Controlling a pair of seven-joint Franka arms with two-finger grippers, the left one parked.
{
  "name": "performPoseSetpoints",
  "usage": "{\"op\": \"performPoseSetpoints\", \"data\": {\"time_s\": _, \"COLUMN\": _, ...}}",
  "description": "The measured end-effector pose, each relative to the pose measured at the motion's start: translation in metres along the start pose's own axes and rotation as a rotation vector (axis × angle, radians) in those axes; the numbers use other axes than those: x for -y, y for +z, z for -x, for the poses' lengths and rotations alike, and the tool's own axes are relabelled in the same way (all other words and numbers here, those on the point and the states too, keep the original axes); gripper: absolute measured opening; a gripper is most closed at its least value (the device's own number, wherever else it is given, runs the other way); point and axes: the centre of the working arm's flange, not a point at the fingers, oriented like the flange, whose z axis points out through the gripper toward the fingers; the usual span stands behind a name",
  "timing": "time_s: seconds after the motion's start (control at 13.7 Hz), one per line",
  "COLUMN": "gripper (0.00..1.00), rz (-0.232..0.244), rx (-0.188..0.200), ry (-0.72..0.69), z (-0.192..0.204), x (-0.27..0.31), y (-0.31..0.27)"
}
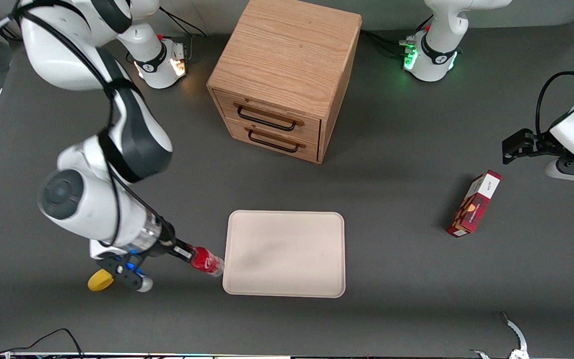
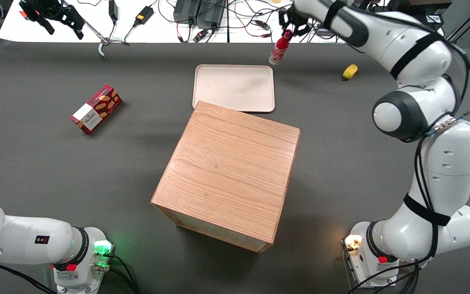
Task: Place coke bottle on tray
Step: 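Lift the bottle and carry it with the right gripper to the tray, then lower the bottle onto the cream tray and open the right gripper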
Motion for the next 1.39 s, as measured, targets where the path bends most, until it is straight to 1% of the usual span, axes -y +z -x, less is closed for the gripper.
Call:
{"op": "performPoseSetpoints", "data": {"time_s": 0.15, "gripper": 0.31, "rz": 0.001, "rx": -0.019, "ry": 0.03, "z": 0.007, "x": 0.01, "y": 0.046}}
{"op": "performPoseSetpoints", "data": {"time_s": 0.29, "gripper": 0.31, "rz": 0.006, "rx": -0.013, "ry": 0.04, "z": 0.016, "x": 0.016, "y": 0.076}}
{"op": "performPoseSetpoints", "data": {"time_s": 0.51, "gripper": 0.31, "rz": 0.009, "rx": -0.006, "ry": 0.05, "z": 0.02, "x": 0.018, "y": 0.088}}
{"op": "performPoseSetpoints", "data": {"time_s": 0.66, "gripper": 0.31, "rz": 0.017, "rx": -0.009, "ry": 0.047, "z": 0.02, "x": 0.017, "y": 0.092}}
{"op": "performPoseSetpoints", "data": {"time_s": 0.73, "gripper": 0.37, "rz": 0.018, "rx": -0.012, "ry": 0.046, "z": 0.02, "x": 0.016, "y": 0.093}}
{"op": "performPoseSetpoints", "data": {"time_s": 0.8, "gripper": 0.46, "rz": 0.017, "rx": -0.014, "ry": 0.046, "z": 0.019, "x": 0.017, "y": 0.092}}
{"op": "performPoseSetpoints", "data": {"time_s": 0.95, "gripper": 0.68, "rz": 0.014, "rx": -0.016, "ry": 0.047, "z": 0.019, "x": 0.017, "y": 0.091}}
{"op": "performPoseSetpoints", "data": {"time_s": 1.02, "gripper": 0.78, "rz": 0.012, "rx": -0.018, "ry": 0.047, "z": 0.019, "x": 0.017, "y": 0.09}}
{"op": "performPoseSetpoints", "data": {"time_s": 1.1, "gripper": 0.89, "rz": 0.008, "rx": -0.021, "ry": 0.048, "z": 0.017, "x": 0.018, "y": 0.087}}
{"op": "performPoseSetpoints", "data": {"time_s": 1.17, "gripper": 0.99, "rz": 0.005, "rx": -0.026, "ry": 0.049, "z": 0.016, "x": 0.019, "y": 0.08}}
{"op": "performPoseSetpoints", "data": {"time_s": 1.24, "gripper": 1.0, "rz": 0.008, "rx": -0.026, "ry": 0.05, "z": 0.015, "x": 0.019, "y": 0.068}}
{"op": "performPoseSetpoints", "data": {"time_s": 1.39, "gripper": 1.0, "rz": 0.018, "rx": -0.039, "ry": 0.033, "z": 0.019, "x": 0.024, "y": 0.022}}
